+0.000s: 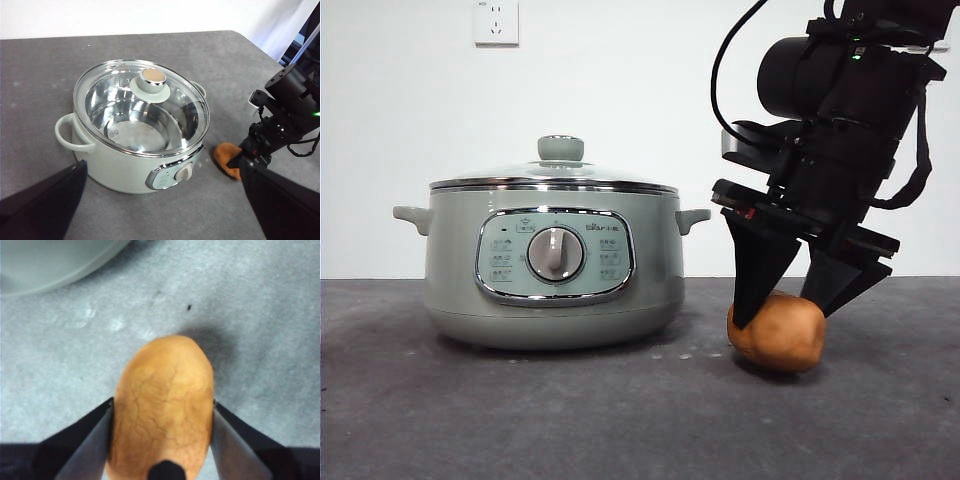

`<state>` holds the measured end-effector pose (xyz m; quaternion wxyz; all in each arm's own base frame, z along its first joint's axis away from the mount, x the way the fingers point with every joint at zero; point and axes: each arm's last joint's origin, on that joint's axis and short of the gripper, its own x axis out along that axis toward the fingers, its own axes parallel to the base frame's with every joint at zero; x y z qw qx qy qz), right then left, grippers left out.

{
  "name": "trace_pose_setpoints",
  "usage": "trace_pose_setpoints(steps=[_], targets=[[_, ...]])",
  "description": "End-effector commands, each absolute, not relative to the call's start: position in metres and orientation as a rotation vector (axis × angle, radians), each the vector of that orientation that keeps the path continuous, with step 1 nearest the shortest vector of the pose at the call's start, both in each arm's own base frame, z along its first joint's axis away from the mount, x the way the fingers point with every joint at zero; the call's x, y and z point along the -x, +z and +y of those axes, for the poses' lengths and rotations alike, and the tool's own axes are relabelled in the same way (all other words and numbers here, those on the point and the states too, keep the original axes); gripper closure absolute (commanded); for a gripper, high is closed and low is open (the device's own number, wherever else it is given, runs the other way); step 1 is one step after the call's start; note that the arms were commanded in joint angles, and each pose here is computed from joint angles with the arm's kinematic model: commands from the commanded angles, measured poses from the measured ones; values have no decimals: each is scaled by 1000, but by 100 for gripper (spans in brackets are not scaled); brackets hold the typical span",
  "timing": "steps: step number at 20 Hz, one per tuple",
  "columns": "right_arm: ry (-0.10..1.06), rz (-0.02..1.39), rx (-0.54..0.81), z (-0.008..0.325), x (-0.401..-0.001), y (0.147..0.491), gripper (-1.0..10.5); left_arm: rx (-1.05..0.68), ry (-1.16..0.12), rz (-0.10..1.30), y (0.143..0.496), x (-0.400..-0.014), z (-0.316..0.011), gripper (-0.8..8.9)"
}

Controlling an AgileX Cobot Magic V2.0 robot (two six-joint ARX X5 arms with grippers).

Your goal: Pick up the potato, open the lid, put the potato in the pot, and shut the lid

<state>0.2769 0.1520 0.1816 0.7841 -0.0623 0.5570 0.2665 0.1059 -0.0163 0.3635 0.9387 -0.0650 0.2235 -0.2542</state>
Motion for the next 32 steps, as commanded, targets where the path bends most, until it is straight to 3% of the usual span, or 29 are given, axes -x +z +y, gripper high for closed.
trace_pose_setpoints(steps=[1,8,14,21,26,32], targets=[[568,1178,126,152,-276,188,963,131,-541,447,364,-107,-17,243],[601,954,98,131,-237,267,963,137,-543,473,362,-123,-18,243],[624,777,72,102,-182,323,963,108,-620,462,379,-164,-33,243],[626,750,64,82,-143,340,963,-37,-649,531,385,-240,-77,243],[622,768,63,75,-131,341,963,-135,-633,544,360,-291,-110,243],[619,782,58,74,-128,341,963,-167,-614,576,324,-326,-130,243]])
